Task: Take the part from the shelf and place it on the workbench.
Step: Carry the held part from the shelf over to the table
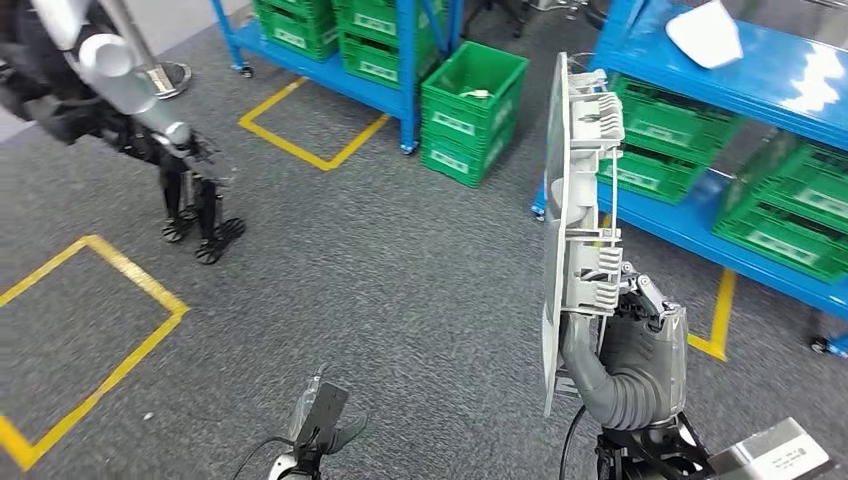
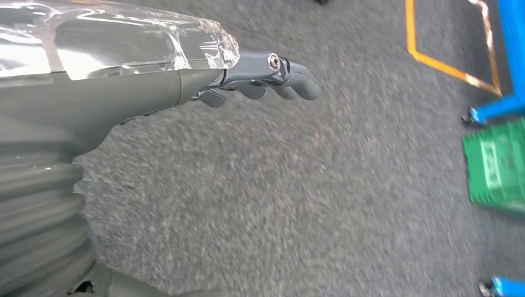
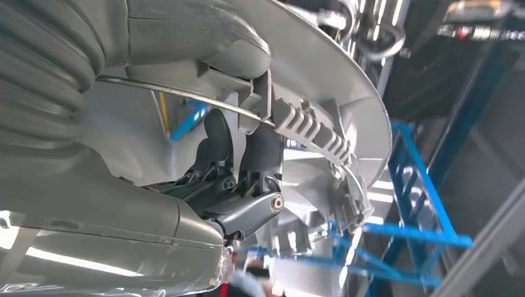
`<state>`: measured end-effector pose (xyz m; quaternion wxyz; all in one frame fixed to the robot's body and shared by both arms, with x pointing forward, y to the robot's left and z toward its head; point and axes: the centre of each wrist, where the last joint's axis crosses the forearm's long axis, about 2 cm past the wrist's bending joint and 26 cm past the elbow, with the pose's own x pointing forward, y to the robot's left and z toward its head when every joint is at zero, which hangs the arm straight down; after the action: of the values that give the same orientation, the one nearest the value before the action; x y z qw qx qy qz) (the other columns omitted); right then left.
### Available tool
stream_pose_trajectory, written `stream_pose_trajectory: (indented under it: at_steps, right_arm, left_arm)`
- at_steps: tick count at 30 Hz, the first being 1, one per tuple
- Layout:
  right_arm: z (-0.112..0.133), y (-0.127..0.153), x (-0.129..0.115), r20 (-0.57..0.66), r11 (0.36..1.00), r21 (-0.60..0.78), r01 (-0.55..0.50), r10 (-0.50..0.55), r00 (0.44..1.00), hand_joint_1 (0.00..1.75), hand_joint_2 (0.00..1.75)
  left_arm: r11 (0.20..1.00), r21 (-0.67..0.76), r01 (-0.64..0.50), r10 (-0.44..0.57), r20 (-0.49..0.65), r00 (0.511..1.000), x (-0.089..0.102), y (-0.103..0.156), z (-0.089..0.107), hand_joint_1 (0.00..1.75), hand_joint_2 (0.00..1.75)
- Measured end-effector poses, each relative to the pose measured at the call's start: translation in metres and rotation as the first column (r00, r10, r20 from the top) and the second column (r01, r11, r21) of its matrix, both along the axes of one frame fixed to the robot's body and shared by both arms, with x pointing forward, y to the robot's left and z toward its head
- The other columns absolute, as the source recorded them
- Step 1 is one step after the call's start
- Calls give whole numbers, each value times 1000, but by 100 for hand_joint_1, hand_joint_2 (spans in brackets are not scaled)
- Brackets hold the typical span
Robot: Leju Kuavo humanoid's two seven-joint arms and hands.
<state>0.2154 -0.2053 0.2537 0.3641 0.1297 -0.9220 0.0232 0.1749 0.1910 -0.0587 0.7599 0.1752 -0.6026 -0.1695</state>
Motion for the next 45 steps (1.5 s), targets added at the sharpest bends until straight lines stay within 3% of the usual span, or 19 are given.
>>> stream_pose_trajectory:
  at_steps: [12, 26, 45]
  right_arm:
    - [2, 6, 1, 17, 996, 0, -84, 84, 996, 175, 175]
    - [-7, 6, -5, -34, 971, 60, -233, 235, 971, 175, 175]
    - [-12, -1, -4, -56, 956, 33, -292, 293, 954, 175, 175]
  left_arm:
    - [1000, -21, -11, 11, 5, 1000, 3, 6, 0, 0, 175]
    - [965, -207, -164, 150, -82, 985, -6, 12, -7, 0, 175]
    - [972, -189, -138, 124, -81, 989, -4, 10, -5, 0, 175]
